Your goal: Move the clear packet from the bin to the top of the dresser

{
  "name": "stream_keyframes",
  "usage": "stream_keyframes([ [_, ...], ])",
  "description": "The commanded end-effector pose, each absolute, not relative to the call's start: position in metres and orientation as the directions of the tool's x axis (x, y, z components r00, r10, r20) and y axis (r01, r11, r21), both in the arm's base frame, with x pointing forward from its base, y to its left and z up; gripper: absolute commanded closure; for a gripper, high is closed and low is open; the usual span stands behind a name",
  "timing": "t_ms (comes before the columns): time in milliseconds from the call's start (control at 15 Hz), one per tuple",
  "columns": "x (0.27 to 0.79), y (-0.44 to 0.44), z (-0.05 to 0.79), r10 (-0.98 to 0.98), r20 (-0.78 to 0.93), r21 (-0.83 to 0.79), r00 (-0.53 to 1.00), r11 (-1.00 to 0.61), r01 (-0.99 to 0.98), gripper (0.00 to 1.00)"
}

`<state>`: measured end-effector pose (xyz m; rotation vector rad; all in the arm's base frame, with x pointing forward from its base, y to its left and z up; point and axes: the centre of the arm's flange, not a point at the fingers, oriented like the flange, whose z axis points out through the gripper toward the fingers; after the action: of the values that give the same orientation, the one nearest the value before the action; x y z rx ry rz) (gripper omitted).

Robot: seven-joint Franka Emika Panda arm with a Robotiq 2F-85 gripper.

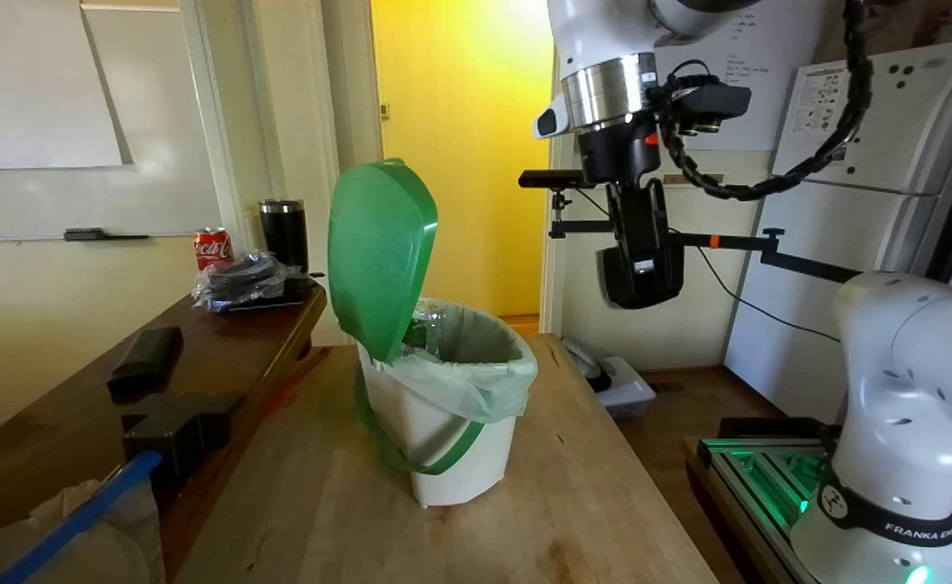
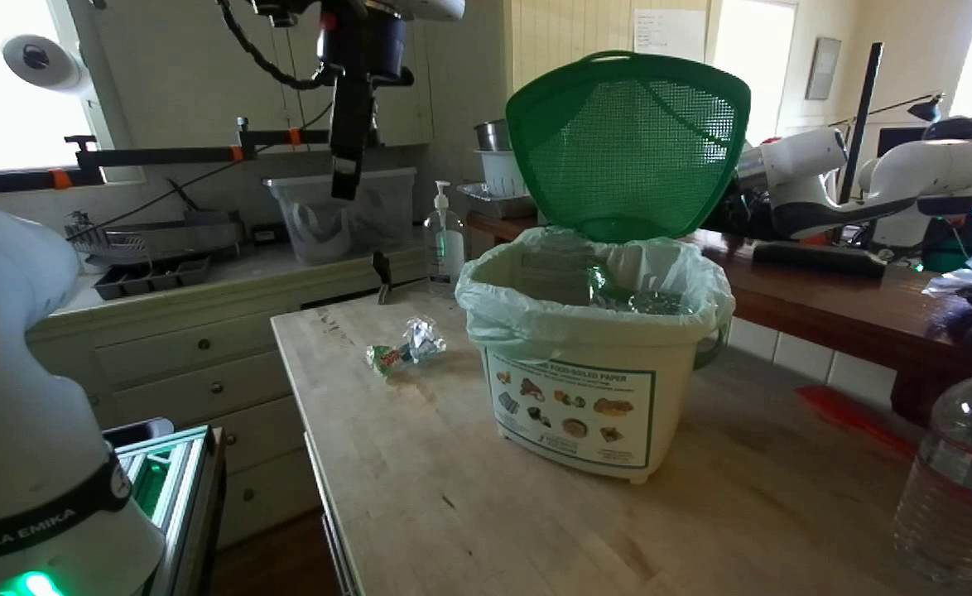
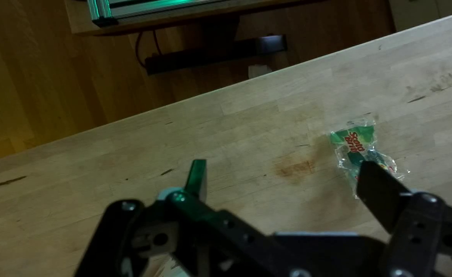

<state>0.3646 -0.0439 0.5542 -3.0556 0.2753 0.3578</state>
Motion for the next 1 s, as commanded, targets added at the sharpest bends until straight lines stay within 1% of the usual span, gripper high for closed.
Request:
stream_keyframes([
  [0, 0.365, -0.047, 0.554, -0.173, -0.208, -0.018, 0.963, -0.983, -0.18, 0.0],
  [467, 0.398, -0.076, 0.556, -0.174, -0.048, -0.106, 0.984, -0.978, -0.179, 0.0],
  [933, 0.434, -0.099, 0.544, -0.272, 0.044, -0.148, 0.961, -0.953, -0.263, 0.0],
])
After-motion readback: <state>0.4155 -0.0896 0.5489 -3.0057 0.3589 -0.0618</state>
